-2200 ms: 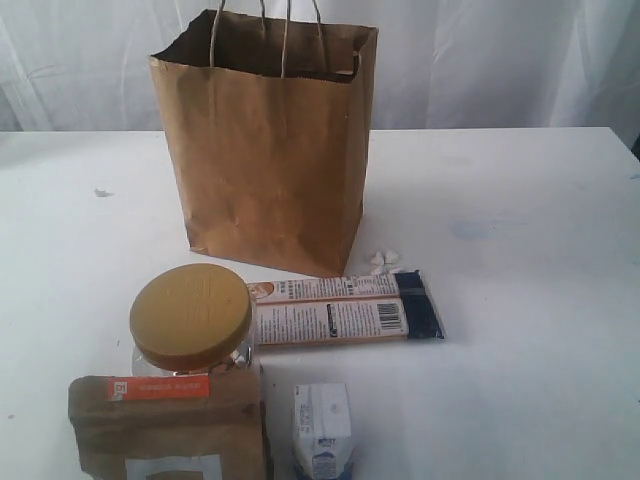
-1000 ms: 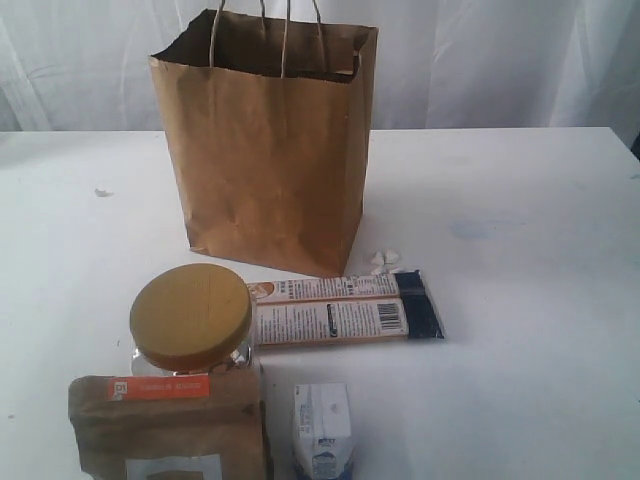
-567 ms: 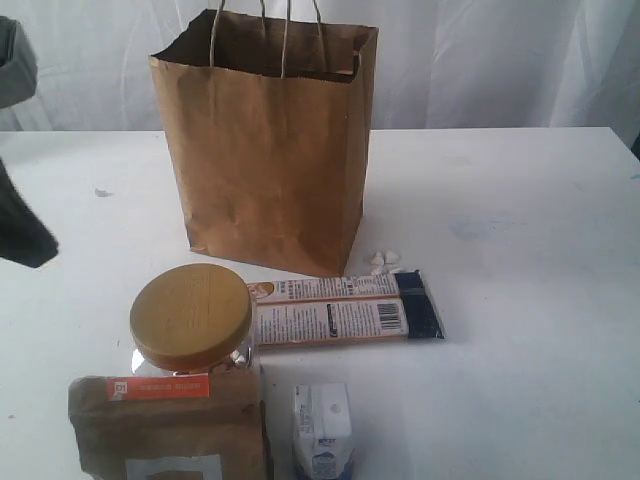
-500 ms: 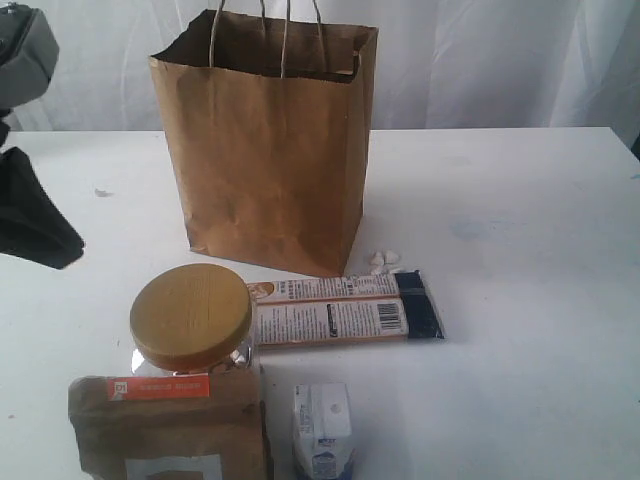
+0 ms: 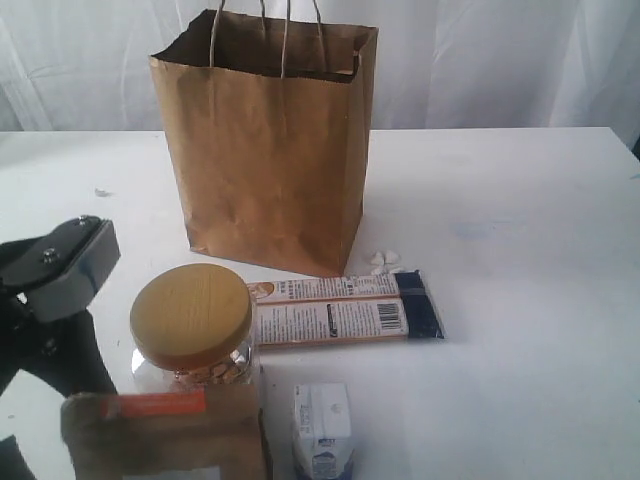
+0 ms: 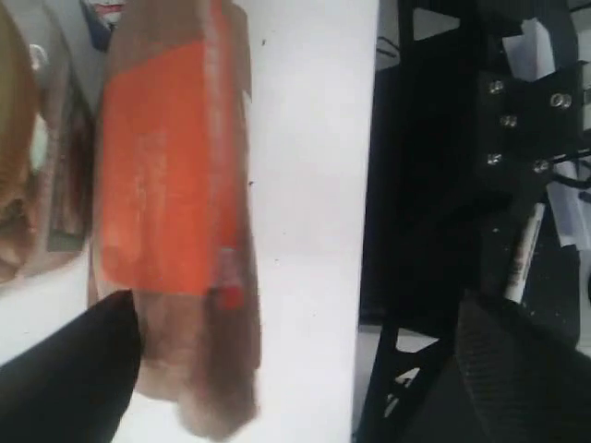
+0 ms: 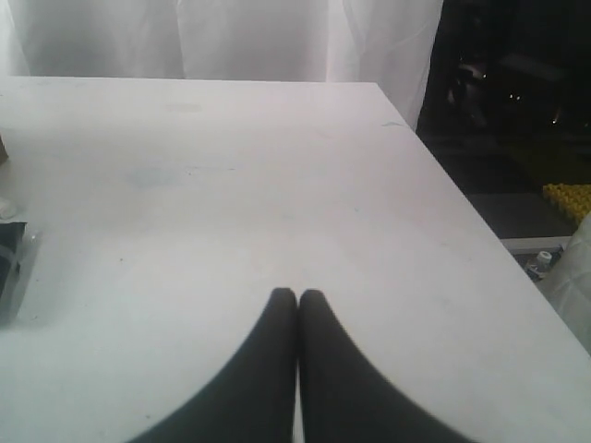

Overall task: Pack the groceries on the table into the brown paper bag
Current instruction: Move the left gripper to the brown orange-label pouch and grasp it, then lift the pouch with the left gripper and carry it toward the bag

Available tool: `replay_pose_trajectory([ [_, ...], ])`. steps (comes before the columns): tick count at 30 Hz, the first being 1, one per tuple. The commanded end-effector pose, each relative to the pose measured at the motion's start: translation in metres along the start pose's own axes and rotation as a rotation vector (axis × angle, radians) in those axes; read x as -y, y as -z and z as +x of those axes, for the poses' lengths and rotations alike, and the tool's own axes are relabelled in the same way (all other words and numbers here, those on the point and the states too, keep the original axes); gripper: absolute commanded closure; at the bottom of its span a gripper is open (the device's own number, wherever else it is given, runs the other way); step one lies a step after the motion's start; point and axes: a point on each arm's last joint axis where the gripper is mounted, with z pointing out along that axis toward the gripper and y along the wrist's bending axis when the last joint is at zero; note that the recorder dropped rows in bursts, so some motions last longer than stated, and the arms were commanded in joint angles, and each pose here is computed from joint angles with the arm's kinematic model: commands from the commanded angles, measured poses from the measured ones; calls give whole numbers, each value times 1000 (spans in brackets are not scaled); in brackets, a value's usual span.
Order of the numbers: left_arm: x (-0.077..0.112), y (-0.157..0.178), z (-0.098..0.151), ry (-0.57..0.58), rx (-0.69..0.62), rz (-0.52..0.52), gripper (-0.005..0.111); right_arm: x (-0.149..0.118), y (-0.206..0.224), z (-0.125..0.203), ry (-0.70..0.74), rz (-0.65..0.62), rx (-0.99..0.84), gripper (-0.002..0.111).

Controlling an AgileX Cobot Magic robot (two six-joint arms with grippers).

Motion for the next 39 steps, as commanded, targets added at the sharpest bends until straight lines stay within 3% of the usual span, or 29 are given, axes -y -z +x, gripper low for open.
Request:
replay_pose_trajectory([
  [1,2,-17,7,14,52,-1,15,0,0,0,14,0,9,108],
  [10,-6,-53,37,-180,32,-153,15,0,0,0,14,0,9,108],
  [17,-6,-68,42,-277,132,-244,15,0,0,0,14,0,9,108],
  [25,-10,-66,28,-282,348,-363,15,0,0,0,14,0,9,108],
  [32,-13,-65,27,-284,354,-394,16,0,0,0,14,0,9,108],
  [39,-8,-71,33,-271,344,-367,42,0,0,0,14,0,9,108],
])
